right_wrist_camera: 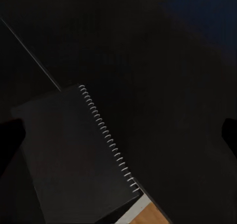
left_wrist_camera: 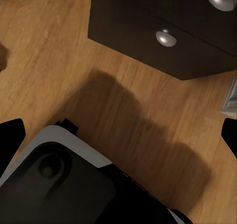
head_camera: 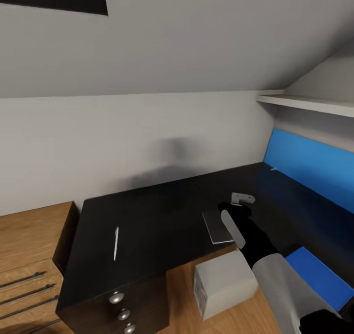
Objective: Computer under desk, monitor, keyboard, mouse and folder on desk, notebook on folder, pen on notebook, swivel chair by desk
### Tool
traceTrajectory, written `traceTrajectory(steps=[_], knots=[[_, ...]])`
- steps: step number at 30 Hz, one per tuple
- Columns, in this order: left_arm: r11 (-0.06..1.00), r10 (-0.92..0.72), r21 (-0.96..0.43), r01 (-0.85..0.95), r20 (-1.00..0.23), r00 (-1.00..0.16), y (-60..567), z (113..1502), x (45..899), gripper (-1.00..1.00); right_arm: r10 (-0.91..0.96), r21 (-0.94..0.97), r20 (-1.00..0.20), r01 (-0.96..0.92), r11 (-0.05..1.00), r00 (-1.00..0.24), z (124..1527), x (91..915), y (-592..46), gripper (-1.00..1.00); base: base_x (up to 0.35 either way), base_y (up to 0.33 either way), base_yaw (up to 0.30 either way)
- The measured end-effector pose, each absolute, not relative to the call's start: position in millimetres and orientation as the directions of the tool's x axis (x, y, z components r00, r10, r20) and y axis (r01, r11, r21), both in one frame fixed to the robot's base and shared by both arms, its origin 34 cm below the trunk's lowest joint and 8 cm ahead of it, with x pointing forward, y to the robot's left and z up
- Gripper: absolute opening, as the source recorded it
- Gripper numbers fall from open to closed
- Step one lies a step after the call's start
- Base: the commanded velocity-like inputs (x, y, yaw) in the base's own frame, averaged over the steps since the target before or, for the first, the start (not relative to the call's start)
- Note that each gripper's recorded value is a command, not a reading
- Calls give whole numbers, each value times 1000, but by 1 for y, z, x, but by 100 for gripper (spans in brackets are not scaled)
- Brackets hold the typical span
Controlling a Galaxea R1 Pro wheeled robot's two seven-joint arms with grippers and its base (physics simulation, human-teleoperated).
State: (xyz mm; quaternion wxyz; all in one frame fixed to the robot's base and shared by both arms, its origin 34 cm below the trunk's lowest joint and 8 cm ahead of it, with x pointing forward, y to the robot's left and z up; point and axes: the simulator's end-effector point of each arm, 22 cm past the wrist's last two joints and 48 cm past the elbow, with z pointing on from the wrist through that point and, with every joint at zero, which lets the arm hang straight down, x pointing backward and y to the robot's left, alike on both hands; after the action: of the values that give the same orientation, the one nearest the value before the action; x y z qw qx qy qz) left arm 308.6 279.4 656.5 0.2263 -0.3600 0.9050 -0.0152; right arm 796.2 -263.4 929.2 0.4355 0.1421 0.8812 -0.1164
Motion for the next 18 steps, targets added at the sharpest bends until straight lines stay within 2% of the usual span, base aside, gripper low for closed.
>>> traceTrajectory(steps=[10,18], knots=[[734,-659,-165,-659,-407,-632,287,651,297,100,231,-7,-737,349,937,-635,893,799,-254,100,313,0,0],[729,-662,-142,-670,-395,-637,288,642,284,100,247,21,-692,323,946,-678,870,798,-245,100,88,0,0]])
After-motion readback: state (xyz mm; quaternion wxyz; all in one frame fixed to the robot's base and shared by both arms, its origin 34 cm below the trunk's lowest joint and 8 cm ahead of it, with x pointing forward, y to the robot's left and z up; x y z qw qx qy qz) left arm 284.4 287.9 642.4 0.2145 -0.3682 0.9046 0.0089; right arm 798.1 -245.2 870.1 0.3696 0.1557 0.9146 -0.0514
